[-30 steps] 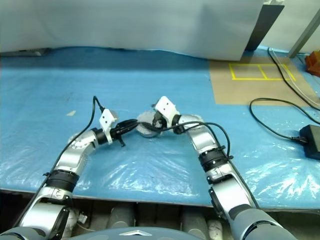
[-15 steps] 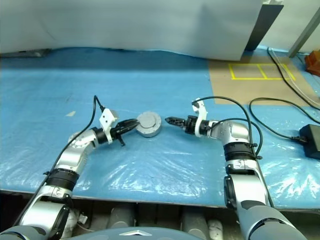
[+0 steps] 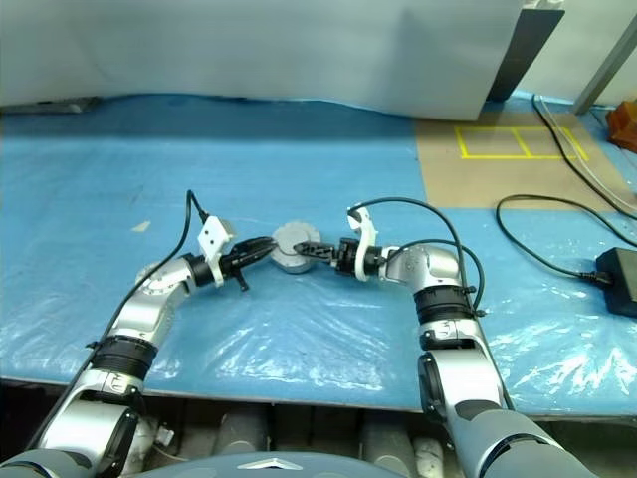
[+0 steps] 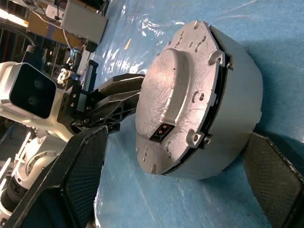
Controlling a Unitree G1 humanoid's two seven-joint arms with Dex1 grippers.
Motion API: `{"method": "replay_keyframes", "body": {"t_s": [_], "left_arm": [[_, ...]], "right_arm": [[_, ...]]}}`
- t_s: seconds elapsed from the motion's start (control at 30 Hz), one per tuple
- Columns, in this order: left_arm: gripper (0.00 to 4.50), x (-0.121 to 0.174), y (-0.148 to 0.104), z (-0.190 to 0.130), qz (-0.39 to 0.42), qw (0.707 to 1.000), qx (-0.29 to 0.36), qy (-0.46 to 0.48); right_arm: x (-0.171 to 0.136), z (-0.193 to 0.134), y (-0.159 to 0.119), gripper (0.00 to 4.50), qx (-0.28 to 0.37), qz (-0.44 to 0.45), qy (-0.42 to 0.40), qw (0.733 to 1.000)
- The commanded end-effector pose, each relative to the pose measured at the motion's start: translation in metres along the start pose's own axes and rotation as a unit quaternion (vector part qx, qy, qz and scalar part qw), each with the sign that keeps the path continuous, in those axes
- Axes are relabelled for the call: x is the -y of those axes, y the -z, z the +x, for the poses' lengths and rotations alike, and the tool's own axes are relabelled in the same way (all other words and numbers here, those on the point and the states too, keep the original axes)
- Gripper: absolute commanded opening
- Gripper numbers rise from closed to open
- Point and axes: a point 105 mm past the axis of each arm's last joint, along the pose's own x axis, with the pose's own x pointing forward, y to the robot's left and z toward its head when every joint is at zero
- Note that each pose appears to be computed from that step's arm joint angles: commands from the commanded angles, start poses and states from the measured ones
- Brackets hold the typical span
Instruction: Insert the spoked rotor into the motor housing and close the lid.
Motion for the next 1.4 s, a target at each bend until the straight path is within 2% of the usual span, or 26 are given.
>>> {"method": "replay_keyframes", "body": {"t_s": [0.03,0.07,0.17,0.3,0.47,0.77,0.83,0.97,1.07,1.17,1.27,1.33,1.4], "left_arm": [[0.59,0.003,0.008,-0.001,0.0,1.0,-0.016,0.003],[0.59,0.003,0.008,-0.001,0.0,1.0,-0.016,0.003],[0.59,0.004,0.008,0.0,-0.001,1.0,-0.015,0.004],[0.59,0.005,0.008,0.001,-0.001,1.0,-0.015,0.004],[0.59,0.004,0.008,0.001,0.0,1.0,-0.015,0.005],[0.59,0.004,0.006,-0.002,0.002,1.0,-0.014,0.008],[0.59,0.008,-0.013,-0.004,-0.02,0.999,0.023,0.024],[0.59,0.015,-0.073,-0.017,-0.073,0.989,0.115,0.056],[0.59,0.015,-0.094,-0.03,-0.091,0.985,0.137,0.058],[0.59,0.007,-0.099,-0.044,-0.111,0.983,0.143,0.035],[0.59,-0.013,-0.092,-0.059,-0.153,0.979,0.135,-0.022],[0.59,-0.025,-0.084,-0.07,-0.213,0.966,0.135,-0.052],[0.59,-0.029,-0.083,-0.08,-0.237,0.957,0.156,-0.064]], "right_arm": [[-0.015,0.012,0.001,4.47,-0.005,-0.013,-0.029,0.999],[-0.016,0.012,-0.001,4.47,0.0,-0.015,-0.032,0.999],[-0.015,0.008,-0.006,3.91,0.021,-0.01,-0.032,0.999],[-0.02,0.002,-0.012,2.64,0.044,0.004,-0.056,0.997],[-0.021,0.005,-0.006,1.13,0.031,-0.003,-0.053,0.998],[-0.025,0.013,-0.003,1.1,0.029,-0.004,-0.059,0.998],[-0.022,0.013,-0.001,1.1,0.026,0.004,-0.051,0.998],[-0.012,0.011,0.0,1.1,0.029,0.021,-0.028,0.999],[-0.007,0.01,-0.001,1.1,0.041,0.026,-0.019,0.999],[-0.007,0.011,-0.002,1.1,0.048,0.044,-0.023,0.998],[-0.016,0.01,-0.009,1.1,0.06,0.06,-0.05,0.995],[-0.042,0.007,-0.024,1.1,0.078,0.064,-0.111,0.989],[-0.066,0.003,-0.036,1.1,0.086,0.053,-0.159,0.982]]}}
